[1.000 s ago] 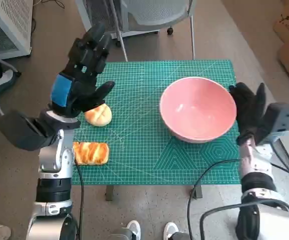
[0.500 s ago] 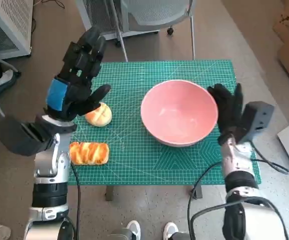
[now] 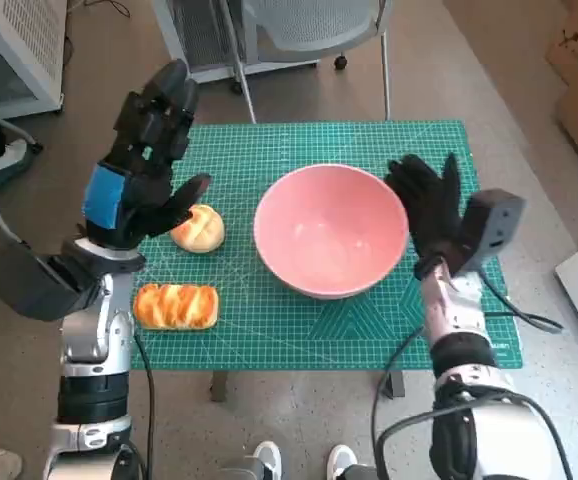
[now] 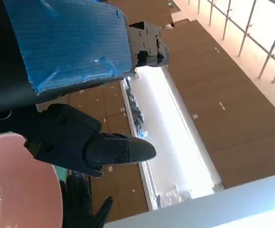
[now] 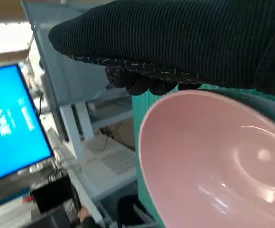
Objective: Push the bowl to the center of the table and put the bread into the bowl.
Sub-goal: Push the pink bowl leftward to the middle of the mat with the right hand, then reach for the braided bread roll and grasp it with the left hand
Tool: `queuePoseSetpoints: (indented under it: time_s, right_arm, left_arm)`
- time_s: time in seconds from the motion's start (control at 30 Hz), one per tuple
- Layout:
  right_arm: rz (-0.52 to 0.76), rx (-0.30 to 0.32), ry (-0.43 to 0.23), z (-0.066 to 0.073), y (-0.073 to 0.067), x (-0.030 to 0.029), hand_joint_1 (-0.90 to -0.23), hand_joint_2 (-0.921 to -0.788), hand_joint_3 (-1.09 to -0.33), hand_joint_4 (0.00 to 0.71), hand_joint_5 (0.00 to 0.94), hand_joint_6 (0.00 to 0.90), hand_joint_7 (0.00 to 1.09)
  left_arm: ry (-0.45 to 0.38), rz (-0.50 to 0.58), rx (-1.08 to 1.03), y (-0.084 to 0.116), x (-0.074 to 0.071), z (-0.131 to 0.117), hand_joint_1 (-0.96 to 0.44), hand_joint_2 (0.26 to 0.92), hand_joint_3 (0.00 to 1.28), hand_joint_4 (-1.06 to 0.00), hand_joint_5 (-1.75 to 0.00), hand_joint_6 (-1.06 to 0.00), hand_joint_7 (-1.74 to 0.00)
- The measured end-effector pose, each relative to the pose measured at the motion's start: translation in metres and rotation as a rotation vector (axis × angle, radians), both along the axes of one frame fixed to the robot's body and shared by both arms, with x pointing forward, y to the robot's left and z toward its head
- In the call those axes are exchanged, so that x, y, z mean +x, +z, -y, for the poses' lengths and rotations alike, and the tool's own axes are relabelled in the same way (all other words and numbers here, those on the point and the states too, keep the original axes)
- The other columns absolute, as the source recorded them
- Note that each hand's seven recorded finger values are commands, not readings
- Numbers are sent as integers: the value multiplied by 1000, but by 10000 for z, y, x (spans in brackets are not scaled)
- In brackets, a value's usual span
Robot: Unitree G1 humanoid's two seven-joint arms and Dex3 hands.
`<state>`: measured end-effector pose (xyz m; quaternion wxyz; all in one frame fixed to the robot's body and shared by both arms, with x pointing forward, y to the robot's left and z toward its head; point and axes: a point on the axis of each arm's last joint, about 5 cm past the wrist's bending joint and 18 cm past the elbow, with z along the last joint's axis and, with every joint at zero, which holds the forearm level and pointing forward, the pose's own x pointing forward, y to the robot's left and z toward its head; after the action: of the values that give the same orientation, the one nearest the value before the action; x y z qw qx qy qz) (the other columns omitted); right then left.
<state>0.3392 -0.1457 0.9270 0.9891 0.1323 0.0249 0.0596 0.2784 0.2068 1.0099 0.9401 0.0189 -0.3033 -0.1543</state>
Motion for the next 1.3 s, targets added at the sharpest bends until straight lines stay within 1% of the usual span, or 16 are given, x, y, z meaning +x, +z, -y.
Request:
queuePoseSetpoints:
  time_s: [0.23,0.5,0.7,0.83,0.97,1.07,1.17,1.3]
  right_arm:
    - [1,-1,28,-82,35,20,-552,-921,-791,262,3,367,5]
    - [3,4,45,-100,65,36,-549,-921,-793,268,5,373,8]
    - [26,9,65,-84,113,58,-547,-921,-793,268,4,365,4]
    - [72,-1,67,-19,175,79,-553,-921,-787,270,4,356,1]
    - [181,-35,55,104,298,106,-581,-921,-764,265,2,344,1]
    - [296,-69,51,219,420,120,-603,-921,-741,258,1,340,0]
    - [448,-101,65,320,556,117,-617,-921,-705,248,1,340,3]
    - [648,-100,97,426,725,96,-627,-921,-664,259,7,363,15]
  left_arm:
    - [19,-8,3,-24,-23,-14,-599,919,228,-38,-12,1,-434]
    - [37,-20,-3,-44,-32,-36,-599,921,223,-39,-11,1,-436]
    - [41,-21,-6,-43,-33,-41,-597,921,224,-40,-10,1,-435]
    - [42,-21,-8,-42,-37,-47,-598,921,223,-40,-10,1,-431]
    - [44,-18,-9,-39,-53,-60,-600,921,223,-40,-10,1,-431]
    - [47,-12,-10,-29,-65,-78,-606,921,222,-41,-10,1,-429]
    - [49,-6,-17,-17,-72,-104,-615,921,218,-42,-10,1,-415]
    - [46,1,-16,0,-82,-125,-617,921,212,-43,-10,1,-409]
